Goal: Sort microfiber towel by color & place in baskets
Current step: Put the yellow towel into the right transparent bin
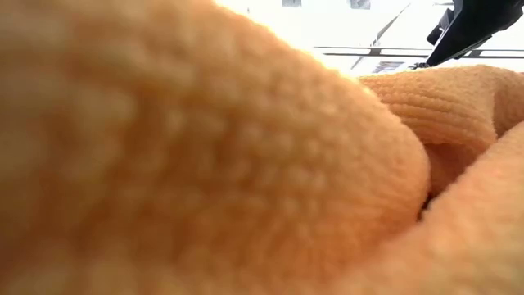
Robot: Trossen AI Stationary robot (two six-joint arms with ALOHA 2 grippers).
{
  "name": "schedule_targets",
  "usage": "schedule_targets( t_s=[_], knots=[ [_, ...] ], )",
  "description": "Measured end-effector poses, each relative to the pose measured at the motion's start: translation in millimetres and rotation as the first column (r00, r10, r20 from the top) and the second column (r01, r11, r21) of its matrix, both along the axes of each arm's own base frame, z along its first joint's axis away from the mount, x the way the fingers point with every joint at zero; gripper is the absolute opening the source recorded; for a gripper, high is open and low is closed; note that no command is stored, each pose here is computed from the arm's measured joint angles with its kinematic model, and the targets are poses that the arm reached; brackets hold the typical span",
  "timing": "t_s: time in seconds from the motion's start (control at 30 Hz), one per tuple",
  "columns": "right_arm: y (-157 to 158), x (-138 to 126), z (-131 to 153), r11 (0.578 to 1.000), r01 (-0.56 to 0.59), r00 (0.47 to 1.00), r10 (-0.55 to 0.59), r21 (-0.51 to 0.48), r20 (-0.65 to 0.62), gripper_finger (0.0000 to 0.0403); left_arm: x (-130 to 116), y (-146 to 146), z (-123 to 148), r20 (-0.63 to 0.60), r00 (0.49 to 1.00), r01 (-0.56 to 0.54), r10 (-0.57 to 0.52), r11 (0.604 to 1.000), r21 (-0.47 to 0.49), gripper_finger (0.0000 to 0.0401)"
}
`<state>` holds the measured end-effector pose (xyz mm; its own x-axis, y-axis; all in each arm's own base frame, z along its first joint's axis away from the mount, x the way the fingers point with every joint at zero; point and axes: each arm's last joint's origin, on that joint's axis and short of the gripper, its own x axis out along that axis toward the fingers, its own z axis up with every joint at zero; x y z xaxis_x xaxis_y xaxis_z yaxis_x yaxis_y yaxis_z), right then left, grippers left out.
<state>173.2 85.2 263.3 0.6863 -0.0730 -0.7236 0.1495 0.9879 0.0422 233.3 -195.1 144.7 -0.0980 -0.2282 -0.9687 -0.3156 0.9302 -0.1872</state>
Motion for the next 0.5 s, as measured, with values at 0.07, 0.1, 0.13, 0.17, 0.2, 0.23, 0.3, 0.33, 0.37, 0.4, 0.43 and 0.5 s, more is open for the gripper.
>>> schedule_targets(
  t_s=[0.07,0.1,0.13,0.17,0.2,0.23,0.3,0.33,0.37,0.4,0.43,0.5],
  knots=[
    [0.0,0.1,0.0,1.0,0.0,1.0,0.0,0.0,0.0,0.0,3.2,0.0,3.1,0.012,0.999,-0.049,0.049,0.999,-0.016,0.0004],
    [0.0,0.1,-0.1,1.0,0.0,1.0,0.0,0.0,0.0,0.0,3.9,-0.2,8.1,0.023,0.998,-0.065,0.066,0.998,-0.023,0.0002],
    [0.0,0.1,-0.1,1.0,0.0,1.0,0.0,0.0,0.0,0.0,4.9,-0.3,15.6,0.044,0.996,-0.08,0.081,0.996,-0.029,0.0001],
    [0.0,0.1,0.0,1.0,0.0,1.0,0.0,0.0,0.0,0.0,6.0,-0.3,25.6,0.079,0.992,-0.094,0.096,0.995,-0.031,0.0001],
    [0.0,0.0,-0.1,1.0,0.0,1.0,0.0,0.0,0.0,0.0,6.2,-0.3,37.1,0.121,0.987,-0.105,0.108,0.994,-0.026,0.0001],
    [0.0,0.1,0.0,1.0,0.0,1.0,0.0,0.0,0.0,0.0,4.9,0.3,49.7,0.166,0.979,-0.115,0.116,0.993,-0.016,0.0],
    [0.0,0.1,0.0,1.0,0.0,1.0,0.0,0.0,0.0,0.0,0.1,3.8,76.9,0.262,0.955,-0.15,0.143,0.989,0.01,0.0],
    [0.0,0.1,0.0,1.0,0.0,1.0,0.0,0.0,0.0,0.0,-2.4,6.5,91.8,0.32,0.934,-0.172,0.157,0.985,0.02,0.0],
    [0.0,0.1,0.0,1.0,0.0,1.0,0.0,0.0,0.0,0.0,-5.7,8.8,107.1,0.381,0.909,-0.194,0.17,0.981,0.027,0.0],
    [0.0,0.1,0.0,1.0,0.0,1.0,0.0,0.0,0.0,0.0,-9.4,12.0,122.2,0.441,0.879,-0.218,0.182,0.976,0.03,0.0],
    [0.0,0.1,0.0,1.0,0.0,1.0,0.0,0.0,0.0,0.0,-13.5,15.1,135.2,0.494,0.848,-0.239,0.19,0.97,0.037,0.0],
    [0.0,0.1,0.0,1.0,0.0,1.0,0.0,0.0,0.0,0.0,-20.8,21.8,154.3,0.574,0.796,-0.274,0.195,0.96,0.054,0.0]
  ],
)
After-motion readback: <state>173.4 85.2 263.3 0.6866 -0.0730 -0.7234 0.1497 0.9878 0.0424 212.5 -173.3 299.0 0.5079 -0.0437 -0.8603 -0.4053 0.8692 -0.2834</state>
